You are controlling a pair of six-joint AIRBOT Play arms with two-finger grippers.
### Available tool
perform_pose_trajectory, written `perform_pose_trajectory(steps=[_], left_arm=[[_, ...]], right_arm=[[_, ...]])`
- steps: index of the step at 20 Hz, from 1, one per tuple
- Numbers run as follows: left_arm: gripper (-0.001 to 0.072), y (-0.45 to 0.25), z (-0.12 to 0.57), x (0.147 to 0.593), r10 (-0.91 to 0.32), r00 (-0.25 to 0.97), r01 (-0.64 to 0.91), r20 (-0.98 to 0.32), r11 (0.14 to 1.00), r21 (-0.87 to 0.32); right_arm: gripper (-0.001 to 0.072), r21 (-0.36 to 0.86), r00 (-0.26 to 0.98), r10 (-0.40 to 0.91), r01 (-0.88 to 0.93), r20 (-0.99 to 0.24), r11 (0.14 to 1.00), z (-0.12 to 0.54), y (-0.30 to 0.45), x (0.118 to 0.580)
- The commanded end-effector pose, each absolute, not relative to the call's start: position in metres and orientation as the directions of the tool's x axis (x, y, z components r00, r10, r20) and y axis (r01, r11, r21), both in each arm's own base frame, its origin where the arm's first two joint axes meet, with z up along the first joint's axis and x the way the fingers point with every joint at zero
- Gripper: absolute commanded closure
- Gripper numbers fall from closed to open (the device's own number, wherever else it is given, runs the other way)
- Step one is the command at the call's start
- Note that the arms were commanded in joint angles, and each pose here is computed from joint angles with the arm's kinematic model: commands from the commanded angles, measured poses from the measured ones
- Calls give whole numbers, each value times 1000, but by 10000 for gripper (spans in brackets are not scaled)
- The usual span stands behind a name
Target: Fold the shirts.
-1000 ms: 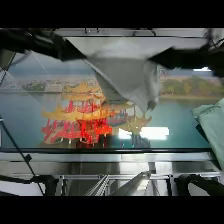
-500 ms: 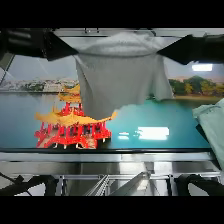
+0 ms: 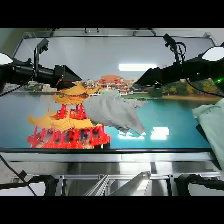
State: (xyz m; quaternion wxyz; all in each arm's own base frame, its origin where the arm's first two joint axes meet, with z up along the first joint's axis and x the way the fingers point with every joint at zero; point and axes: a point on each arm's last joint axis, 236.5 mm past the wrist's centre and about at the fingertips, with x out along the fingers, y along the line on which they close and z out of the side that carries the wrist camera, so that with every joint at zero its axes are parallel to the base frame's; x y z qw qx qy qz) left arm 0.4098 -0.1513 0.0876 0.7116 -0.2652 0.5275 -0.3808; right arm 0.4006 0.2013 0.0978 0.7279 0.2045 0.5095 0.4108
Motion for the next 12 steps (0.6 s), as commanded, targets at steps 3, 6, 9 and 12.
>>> perform_pose_trajectory(steps=[3,6,9,12], left_arm=[[-4,-110,36,389,-842,59,87,-535,539,-838],[-3,-121,-6,359,-851,3,7,-524,524,-851],[3,-139,-36,337,-846,-36,-41,-532,534,-845],[14,-156,-55,327,-828,-54,-51,-558,560,-827]], right_arm=[[210,686,92,706,-178,-702,705,35,126,390],[210,703,31,708,-96,-705,705,-12,122,362],[209,696,-5,697,-62,-717,715,-53,128,337],[209,694,-66,691,-64,-720,717,-76,145,312]])
